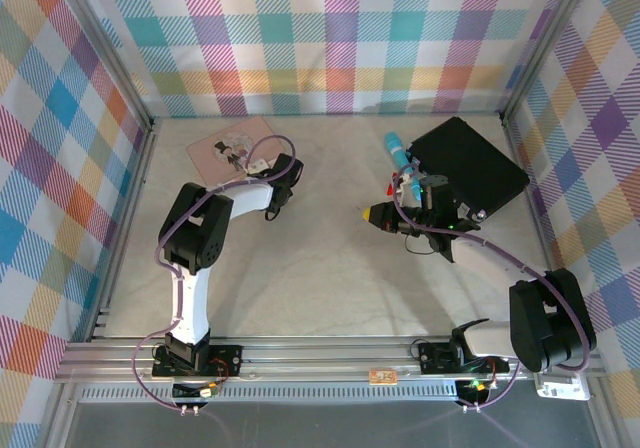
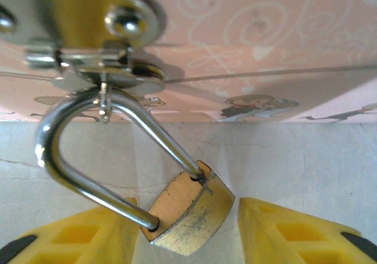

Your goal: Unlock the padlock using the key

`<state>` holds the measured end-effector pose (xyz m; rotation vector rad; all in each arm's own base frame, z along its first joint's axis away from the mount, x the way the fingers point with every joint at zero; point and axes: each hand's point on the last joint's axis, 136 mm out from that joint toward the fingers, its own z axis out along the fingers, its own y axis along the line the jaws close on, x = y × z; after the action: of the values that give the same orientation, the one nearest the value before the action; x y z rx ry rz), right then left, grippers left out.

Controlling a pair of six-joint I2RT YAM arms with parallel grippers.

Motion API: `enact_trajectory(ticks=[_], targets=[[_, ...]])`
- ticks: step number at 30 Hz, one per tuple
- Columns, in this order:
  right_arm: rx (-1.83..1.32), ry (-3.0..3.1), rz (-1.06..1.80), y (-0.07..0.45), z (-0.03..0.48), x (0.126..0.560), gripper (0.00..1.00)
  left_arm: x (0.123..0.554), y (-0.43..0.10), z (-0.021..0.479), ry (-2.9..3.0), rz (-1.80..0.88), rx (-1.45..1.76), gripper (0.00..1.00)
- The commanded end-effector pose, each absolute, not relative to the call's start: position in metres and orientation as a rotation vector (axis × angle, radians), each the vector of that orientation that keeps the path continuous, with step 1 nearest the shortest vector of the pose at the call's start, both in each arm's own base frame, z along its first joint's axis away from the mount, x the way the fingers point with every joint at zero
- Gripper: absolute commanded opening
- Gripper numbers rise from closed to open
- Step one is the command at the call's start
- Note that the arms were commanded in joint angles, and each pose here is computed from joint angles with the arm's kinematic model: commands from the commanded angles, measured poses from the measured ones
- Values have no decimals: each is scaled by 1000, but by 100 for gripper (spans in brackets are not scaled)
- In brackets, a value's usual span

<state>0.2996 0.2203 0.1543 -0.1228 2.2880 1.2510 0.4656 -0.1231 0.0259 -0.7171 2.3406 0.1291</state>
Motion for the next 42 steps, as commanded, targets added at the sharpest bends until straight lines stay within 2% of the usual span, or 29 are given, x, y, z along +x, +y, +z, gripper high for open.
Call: enact_trajectory(ticks=[1, 4, 9, 11, 14, 15, 23, 26, 30, 36, 40, 42], targets=[[-177, 2271, 1254, 224, 160, 299, 0, 452, -108, 10, 2441, 173, -666, 54], [-168, 2259, 1254, 224, 161, 300, 0, 464, -114, 6, 2442, 77, -646, 58], [-161, 2251, 1263, 224, 164, 299, 0, 472, -115, 3, 2461, 25, -627, 57], [-164, 2252, 1250, 223, 164, 298, 0, 472, -113, 4, 2454, 16, -632, 53], [-166, 2250, 1235, 221, 165, 297, 0, 470, -107, 4, 2449, 39, -649, 32], [-169, 2249, 1236, 221, 166, 297, 0, 469, -105, 5, 2448, 46, -650, 28], [-170, 2252, 1254, 223, 163, 297, 0, 458, -117, 28, 2448, -90, -589, 27], [-171, 2252, 1259, 223, 162, 297, 0, 444, -125, 33, 2473, -166, -546, 23], [-175, 2251, 1259, 224, 163, 300, 0, 416, -125, 35, 2528, -145, -478, 30], [-191, 2263, 1266, 227, 162, 303, 0, 394, -100, 35, 2575, 40, -372, 53], [-188, 2261, 1276, 229, 161, 304, 0, 390, -89, 35, 2589, 104, -367, 56], [-189, 2259, 1280, 229, 162, 304, 0, 396, -93, 39, 2553, 56, -370, 57]])
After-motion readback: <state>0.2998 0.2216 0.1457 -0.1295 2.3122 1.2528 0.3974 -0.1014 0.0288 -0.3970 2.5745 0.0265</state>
